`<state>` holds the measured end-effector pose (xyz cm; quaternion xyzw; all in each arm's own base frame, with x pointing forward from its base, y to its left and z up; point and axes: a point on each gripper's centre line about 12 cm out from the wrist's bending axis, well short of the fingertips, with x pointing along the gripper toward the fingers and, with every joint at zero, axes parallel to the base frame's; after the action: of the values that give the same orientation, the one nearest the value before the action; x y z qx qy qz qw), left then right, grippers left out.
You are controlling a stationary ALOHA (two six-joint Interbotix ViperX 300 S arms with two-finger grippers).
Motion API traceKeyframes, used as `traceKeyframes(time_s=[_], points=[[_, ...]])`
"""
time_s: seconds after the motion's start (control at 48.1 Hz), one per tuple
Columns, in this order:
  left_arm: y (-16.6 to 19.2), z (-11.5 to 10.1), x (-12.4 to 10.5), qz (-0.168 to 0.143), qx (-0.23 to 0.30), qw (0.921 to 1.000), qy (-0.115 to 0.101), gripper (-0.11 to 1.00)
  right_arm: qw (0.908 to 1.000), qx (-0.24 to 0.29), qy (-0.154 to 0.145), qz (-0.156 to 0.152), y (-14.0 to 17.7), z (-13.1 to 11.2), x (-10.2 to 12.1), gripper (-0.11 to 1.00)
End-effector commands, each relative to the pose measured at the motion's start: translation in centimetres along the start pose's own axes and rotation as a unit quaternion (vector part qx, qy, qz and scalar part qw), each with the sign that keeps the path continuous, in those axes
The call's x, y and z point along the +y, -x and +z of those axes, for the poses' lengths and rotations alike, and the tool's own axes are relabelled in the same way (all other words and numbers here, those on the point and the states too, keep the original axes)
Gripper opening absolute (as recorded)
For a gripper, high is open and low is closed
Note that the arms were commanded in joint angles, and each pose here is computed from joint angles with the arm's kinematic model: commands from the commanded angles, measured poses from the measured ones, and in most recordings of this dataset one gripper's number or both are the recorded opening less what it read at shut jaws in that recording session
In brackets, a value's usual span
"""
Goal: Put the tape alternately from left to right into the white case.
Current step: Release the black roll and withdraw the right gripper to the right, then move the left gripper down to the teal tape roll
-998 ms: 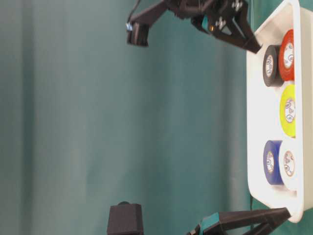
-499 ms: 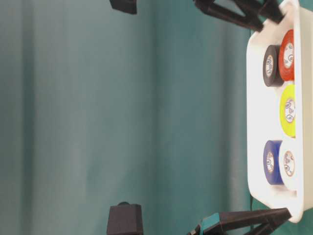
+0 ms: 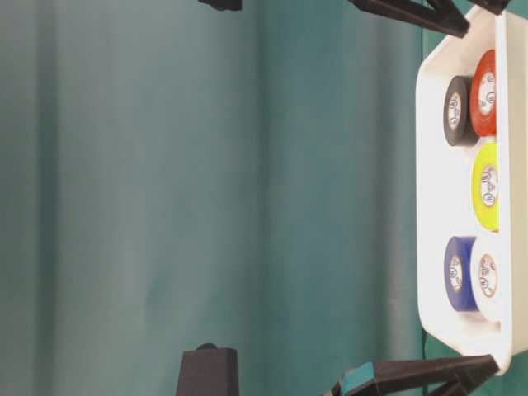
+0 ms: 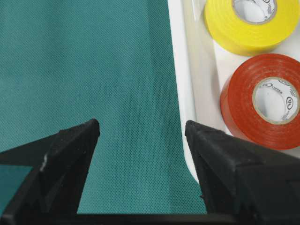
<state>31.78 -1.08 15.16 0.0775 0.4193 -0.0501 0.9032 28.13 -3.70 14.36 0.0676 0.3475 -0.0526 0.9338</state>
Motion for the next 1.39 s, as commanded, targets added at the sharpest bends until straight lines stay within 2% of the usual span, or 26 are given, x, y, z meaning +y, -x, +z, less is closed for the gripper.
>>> traceKeyframes(time_s=[0.0,0.354,0.499,0.749,0.853,1.165,1.373], points=[[0.3,0.6,-0.2,-0.001,-0.012,0.9999,0.005,0.69,0.9999,-0.014,0.001,0.005,0.3,0.8,0.2,0.81],[0.4,1.9,-1.8,-0.016,-0.049,0.9985,0.018,0.69,0.9998,-0.017,0.001,0.005,0.3,1.0,0.2,0.81],[0.5,2.6,-2.6,-0.025,-0.061,0.9973,0.032,0.69,0.9998,-0.018,0.001,0.005,0.3,1.0,0.2,0.81],[-0.5,2.7,-3.4,-0.035,-0.050,0.9966,0.056,0.69,0.9998,-0.017,0.002,0.006,0.3,1.0,0.3,0.81],[-1.5,3.0,-3.8,-0.038,-0.040,0.9970,0.054,0.69,0.9998,-0.017,0.003,0.007,0.3,1.0,0.4,0.81],[-3.5,5.8,-5.1,-0.050,-0.049,0.9963,0.050,0.69,0.9999,-0.013,0.003,0.008,0.1,0.8,0.4,0.81],[-4.9,7.5,-5.9,-0.058,-0.053,0.9938,0.078,0.69,0.9999,-0.014,0.003,0.007,0.0,1.0,0.4,0.81]])
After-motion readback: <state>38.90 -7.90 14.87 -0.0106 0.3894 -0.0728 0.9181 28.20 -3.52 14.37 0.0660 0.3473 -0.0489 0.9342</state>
